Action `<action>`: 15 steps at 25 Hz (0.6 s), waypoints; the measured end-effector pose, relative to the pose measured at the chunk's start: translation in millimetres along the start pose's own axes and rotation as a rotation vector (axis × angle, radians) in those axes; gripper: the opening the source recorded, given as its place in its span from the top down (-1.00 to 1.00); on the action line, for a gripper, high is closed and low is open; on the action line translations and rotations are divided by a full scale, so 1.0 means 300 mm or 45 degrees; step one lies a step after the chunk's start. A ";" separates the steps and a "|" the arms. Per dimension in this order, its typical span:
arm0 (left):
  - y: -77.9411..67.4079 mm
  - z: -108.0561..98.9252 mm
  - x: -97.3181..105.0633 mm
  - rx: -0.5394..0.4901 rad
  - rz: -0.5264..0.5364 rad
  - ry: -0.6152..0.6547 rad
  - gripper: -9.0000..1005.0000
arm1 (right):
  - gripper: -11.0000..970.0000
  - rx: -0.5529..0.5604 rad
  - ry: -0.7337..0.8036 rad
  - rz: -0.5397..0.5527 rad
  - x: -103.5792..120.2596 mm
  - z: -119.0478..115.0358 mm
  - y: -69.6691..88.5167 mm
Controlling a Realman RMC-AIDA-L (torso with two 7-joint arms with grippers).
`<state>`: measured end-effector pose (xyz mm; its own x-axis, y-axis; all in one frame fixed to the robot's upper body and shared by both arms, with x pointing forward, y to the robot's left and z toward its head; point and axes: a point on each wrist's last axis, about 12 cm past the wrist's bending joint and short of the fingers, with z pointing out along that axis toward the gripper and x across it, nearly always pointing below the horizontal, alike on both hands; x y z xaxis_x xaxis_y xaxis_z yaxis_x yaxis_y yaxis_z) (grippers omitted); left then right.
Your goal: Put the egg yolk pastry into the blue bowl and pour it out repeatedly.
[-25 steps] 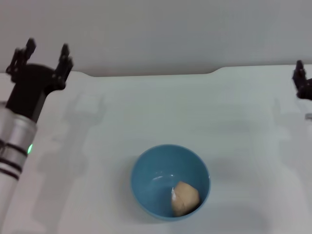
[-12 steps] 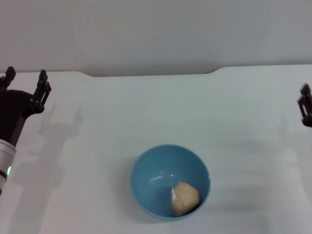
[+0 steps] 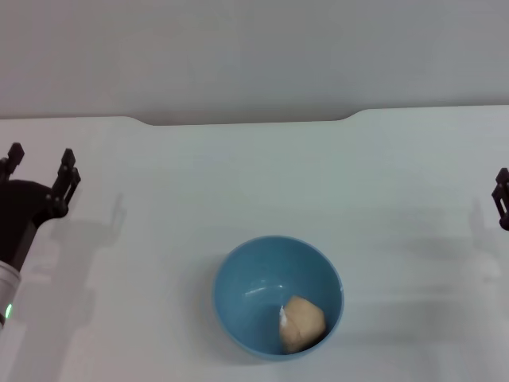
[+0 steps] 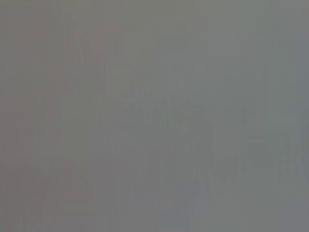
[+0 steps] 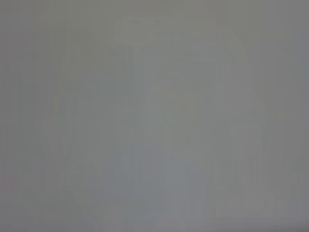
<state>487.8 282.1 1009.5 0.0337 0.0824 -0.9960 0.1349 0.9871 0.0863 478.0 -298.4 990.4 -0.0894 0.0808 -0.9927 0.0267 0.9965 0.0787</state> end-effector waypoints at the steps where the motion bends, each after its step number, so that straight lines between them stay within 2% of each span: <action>1: -0.001 -0.006 0.003 0.002 0.000 0.005 -0.39 | -0.07 0.011 0.019 -0.158 0.001 0.017 0.007; 6: 0.002 -0.029 0.014 -0.001 0.000 0.020 -0.39 | -0.07 0.078 0.011 -0.341 -0.018 0.048 0.015; 15: -0.025 -0.025 0.014 0.049 0.000 0.022 -0.39 | -0.07 0.044 0.017 -0.354 -0.044 0.116 0.034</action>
<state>479.6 275.9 1004.4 0.0164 0.0853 -0.9962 0.1730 0.9811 0.0869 514.1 -290.0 1001.1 -0.1113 -0.1952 -0.9744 0.0333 0.9792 -0.2000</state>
